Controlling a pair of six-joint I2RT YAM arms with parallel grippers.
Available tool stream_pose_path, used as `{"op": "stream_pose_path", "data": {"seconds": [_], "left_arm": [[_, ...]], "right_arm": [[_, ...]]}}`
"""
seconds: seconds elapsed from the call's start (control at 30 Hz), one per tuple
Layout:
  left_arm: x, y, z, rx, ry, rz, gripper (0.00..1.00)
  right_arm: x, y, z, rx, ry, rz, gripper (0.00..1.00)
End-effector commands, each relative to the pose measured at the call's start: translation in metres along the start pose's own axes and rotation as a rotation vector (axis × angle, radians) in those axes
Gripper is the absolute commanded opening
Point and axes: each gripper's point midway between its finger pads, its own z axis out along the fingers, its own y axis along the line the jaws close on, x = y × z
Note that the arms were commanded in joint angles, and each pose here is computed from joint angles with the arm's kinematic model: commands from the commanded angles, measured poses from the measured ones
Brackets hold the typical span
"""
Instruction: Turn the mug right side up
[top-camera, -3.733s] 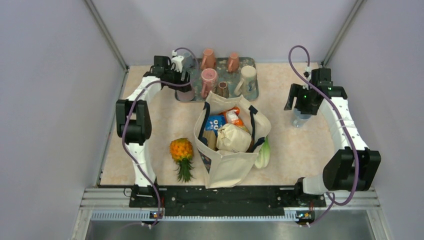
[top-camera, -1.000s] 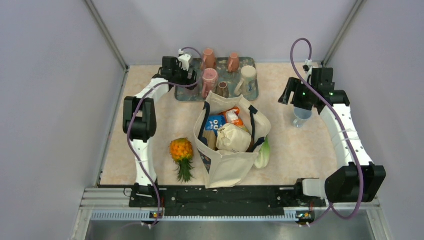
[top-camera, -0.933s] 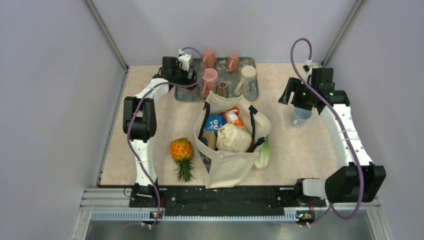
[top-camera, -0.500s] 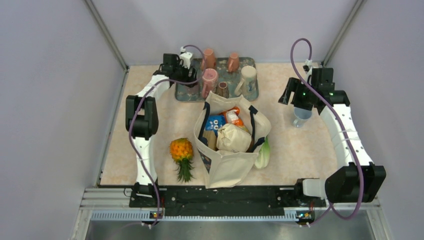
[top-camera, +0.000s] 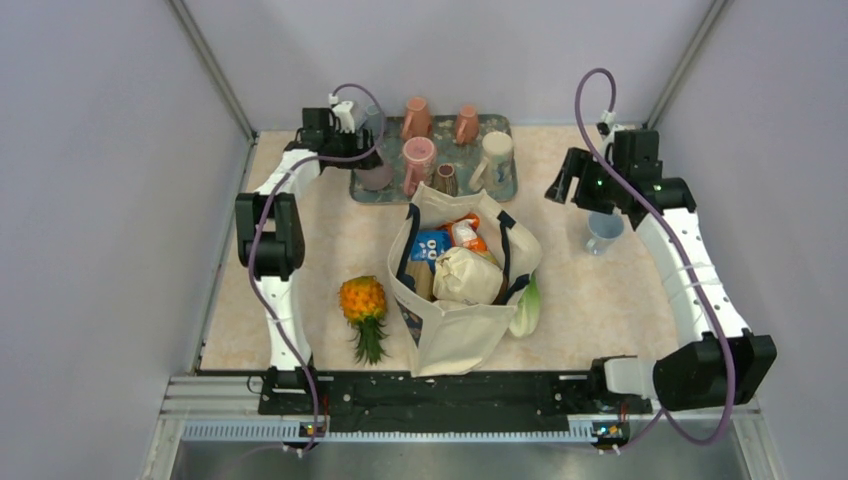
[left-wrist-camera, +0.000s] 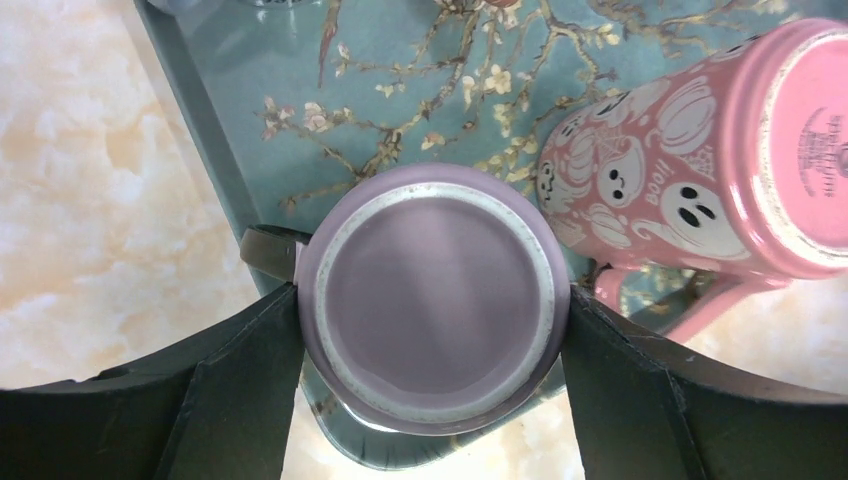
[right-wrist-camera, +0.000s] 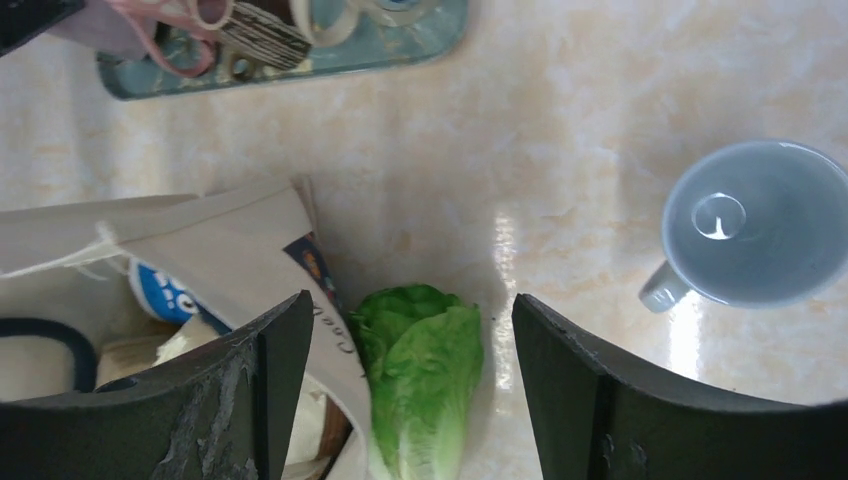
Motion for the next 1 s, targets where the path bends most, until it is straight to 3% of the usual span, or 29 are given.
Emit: {"op": "stream_pose_path", "data": {"seconds": [0.0,0.33,0.53,0.7,0.97], "left_arm": [[-0.038,-0.018,-0.042,0.061,-0.098,-0.123,0.0],[-0.044,-0.013,-0.059,0.069,-0.127,-0.235,0.0],[-0.059,-0.004,-0.078,0.062,-0.17,-0.341,0.0],[-0.061,-0.002,-0.089,0.083,-0.171,-0.433,0.0],[-0.073,-0.012,-0.127,0.114,-0.187,-0.471,0.0]], "right_arm": [[-0.047,0.051,-0.028,-0.124,-0.179,-0.017,0.72],[-0.066,0.16,-0.027,-0.33,-0.25,-0.075,0.72],[-0.069,0.252,-0.029,-0.516,-0.3,-0.125,0.72],[-0.055,0.32,-0.015,-0.662,-0.3,-0.148,0.72],[-0.028,0.391,0.008,-0.813,-0.252,-0.126,0.71]]}}
